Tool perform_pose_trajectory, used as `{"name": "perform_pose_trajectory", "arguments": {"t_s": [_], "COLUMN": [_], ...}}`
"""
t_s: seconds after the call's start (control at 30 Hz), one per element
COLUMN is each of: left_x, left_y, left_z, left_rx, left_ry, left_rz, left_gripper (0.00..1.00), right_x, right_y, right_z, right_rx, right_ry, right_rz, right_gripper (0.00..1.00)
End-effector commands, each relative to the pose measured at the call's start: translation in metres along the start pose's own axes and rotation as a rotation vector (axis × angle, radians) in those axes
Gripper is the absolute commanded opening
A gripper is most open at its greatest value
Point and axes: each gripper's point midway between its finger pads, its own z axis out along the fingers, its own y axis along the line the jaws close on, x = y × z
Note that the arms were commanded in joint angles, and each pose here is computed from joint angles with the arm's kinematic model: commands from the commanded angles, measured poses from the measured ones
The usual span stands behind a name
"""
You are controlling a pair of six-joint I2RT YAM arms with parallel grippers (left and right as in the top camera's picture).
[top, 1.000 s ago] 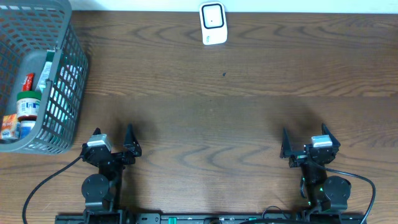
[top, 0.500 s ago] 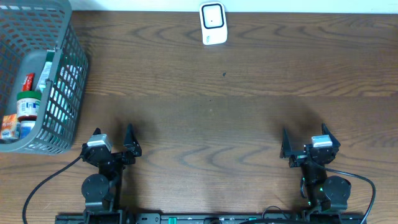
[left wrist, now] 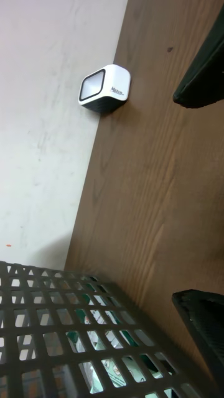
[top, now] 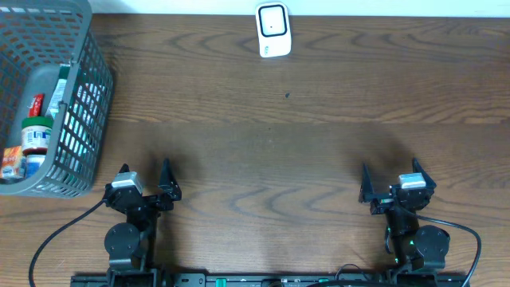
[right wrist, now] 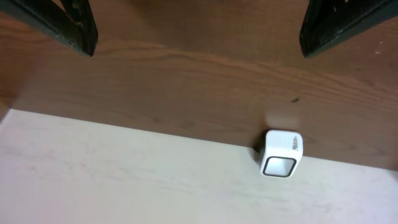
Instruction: Scan the item barcode
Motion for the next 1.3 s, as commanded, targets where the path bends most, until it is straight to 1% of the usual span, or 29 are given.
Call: {"name": "perform_pose_trajectory", "arguments": {"t_s": [0.0, 0.5, 0.6, 0.63, 0.77, 0.8, 0.87, 0.9, 0.93, 1.1, 1.17, 1.27], "left_x": [0.013, 0.011, 0.003, -0.006, -0.038, -0.055, -0.076, -0.097, -0.107, -0.155, -0.177, -0.199], "left_y": [0.008, 0.007, -0.003, -0.009, -0.016, -0.02, -0.025, -0.03, -0.032, -0.043, -0.048, -0.053], "left_z": [0.0, 0.0, -0.002, -0.005, -0.019, -0.026, -0.035, -0.042, -0.045, -0.055, -0.055, -0.049], "left_rx": [-0.037, -0.034, 0.018, 0.039, 0.043, 0.043, 0.041, 0.037, 0.034, 0.0, -0.017, -0.032], "left_ry": [0.042, 0.037, 0.03, 0.021, 0.014, 0.015, 0.023, 0.043, 0.058, 0.207, 0.309, 0.42], "left_rz": [0.01, 0.009, 0.008, 0.008, 0.008, 0.008, 0.008, 0.008, 0.007, 0.018, 0.049, 0.098], "left_gripper": [0.91, 0.91, 0.91, 0.91, 0.91, 0.91, 0.91, 0.91, 0.91, 0.91, 0.91, 0.91], "right_x": [0.002, 0.002, 0.002, 0.002, 0.002, 0.002, 0.002, 0.002, 0.002, 0.002, 0.002, 0.002], "right_y": [-0.001, -0.001, -0.001, -0.001, -0.001, -0.001, -0.001, -0.001, -0.001, -0.001, -0.001, -0.001], "right_z": [0.0, 0.0, 0.0, 0.0, 0.0, 0.0, 0.0, 0.0, 0.0, 0.0, 0.0, 0.0], "right_rx": [0.007, 0.007, 0.007, 0.007, 0.007, 0.007, 0.007, 0.007, 0.007, 0.007, 0.007, 0.007], "right_ry": [0.006, 0.006, 0.006, 0.006, 0.006, 0.006, 0.006, 0.006, 0.006, 0.006, 0.006, 0.006], "right_rz": [0.012, 0.012, 0.012, 0.012, 0.012, 0.012, 0.012, 0.012, 0.012, 0.012, 0.012, 0.012], "right_gripper": [0.99, 0.99, 0.99, 0.99, 0.99, 0.99, 0.99, 0.99, 0.99, 0.99, 0.99, 0.99]}}
